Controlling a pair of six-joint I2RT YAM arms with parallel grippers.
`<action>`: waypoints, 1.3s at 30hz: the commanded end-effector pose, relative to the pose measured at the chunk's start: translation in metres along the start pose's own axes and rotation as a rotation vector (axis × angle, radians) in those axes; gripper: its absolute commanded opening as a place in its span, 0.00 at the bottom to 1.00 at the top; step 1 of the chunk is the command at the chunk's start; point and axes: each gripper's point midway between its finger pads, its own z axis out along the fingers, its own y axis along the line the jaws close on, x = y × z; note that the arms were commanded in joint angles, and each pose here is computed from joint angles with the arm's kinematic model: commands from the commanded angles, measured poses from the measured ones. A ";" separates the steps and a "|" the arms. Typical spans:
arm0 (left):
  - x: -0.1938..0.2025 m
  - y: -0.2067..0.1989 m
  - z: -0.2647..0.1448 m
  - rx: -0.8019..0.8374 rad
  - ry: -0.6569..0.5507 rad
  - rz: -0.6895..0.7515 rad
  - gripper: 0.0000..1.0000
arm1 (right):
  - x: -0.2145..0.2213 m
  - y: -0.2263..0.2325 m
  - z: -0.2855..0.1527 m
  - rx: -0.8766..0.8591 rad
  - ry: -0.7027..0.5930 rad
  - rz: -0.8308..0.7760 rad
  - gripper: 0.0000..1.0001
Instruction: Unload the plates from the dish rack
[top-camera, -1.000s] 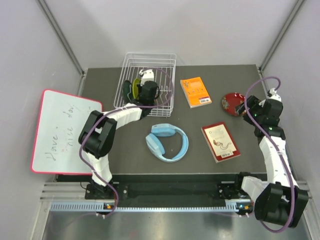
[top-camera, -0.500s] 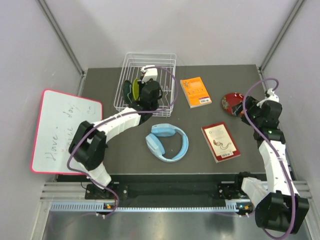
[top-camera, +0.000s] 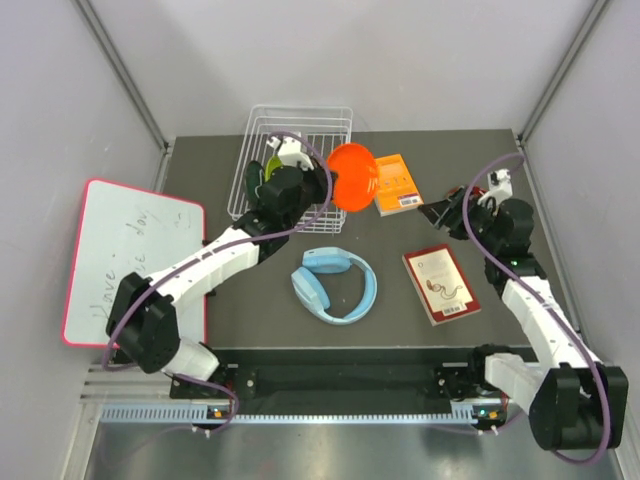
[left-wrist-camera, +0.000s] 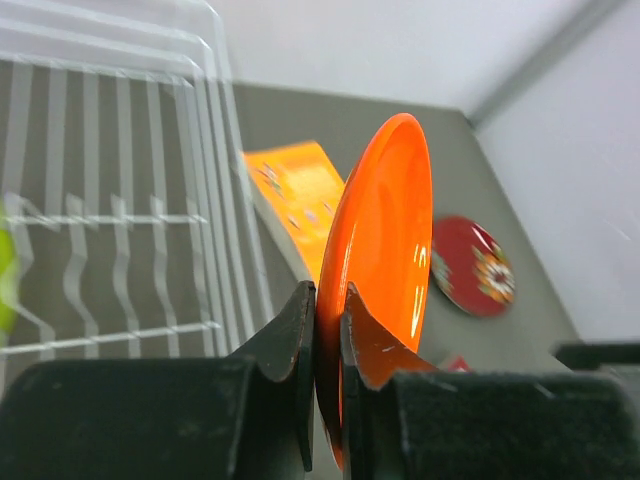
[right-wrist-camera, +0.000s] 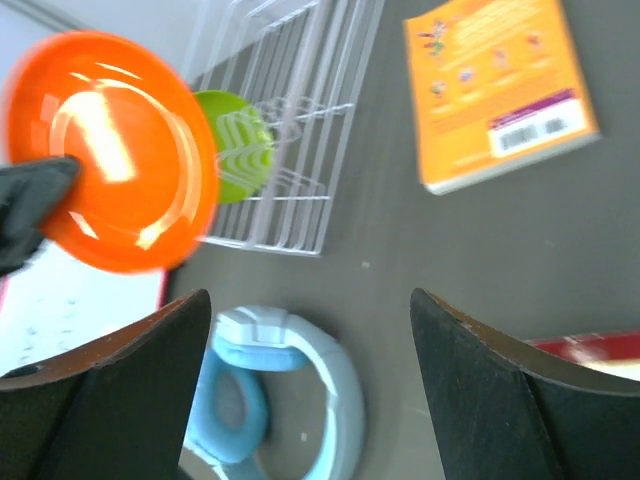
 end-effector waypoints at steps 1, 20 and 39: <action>0.024 -0.048 -0.004 0.221 0.098 -0.185 0.00 | -0.012 0.047 0.012 -0.211 -0.053 0.011 0.80; 0.052 -0.094 -0.004 0.348 0.138 -0.184 0.40 | 0.004 0.038 0.041 -0.204 -0.024 0.076 0.00; 0.005 0.061 0.001 -0.297 -0.050 0.369 0.99 | -0.106 -0.194 0.015 0.506 -0.176 0.142 0.00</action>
